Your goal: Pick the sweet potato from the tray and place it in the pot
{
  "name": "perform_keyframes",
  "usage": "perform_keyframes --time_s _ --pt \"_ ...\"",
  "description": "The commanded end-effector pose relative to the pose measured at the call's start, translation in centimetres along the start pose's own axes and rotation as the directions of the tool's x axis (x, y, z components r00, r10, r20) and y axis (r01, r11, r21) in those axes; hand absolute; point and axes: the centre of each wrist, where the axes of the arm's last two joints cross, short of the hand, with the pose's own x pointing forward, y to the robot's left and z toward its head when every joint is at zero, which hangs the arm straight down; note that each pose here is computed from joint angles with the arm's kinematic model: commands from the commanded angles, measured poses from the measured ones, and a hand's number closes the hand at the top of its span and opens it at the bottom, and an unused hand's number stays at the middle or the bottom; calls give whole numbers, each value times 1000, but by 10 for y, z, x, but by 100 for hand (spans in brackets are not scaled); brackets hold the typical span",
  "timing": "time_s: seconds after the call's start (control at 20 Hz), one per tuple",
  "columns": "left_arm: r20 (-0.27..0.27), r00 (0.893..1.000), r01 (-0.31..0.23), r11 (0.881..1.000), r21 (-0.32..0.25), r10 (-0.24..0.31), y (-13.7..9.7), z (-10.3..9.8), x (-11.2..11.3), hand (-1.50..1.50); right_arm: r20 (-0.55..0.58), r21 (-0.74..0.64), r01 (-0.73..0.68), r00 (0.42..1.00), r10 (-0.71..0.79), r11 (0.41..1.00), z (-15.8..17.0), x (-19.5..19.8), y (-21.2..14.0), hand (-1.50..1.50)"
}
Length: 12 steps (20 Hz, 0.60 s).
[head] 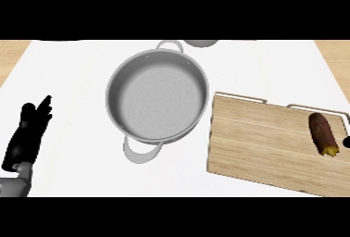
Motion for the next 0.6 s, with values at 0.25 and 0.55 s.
perform_keyframes --time_s 0.25,0.55 --pt "-8 1000 -2 1000 -21 2 -4 -17 -7 0 -85 41 0 996 4 999 -33 -6 25 -150" --pt "1 1000 -4 1000 3 4 7 -11 -2 0 -113 73 -22 993 31 997 -48 -21 30 -150"
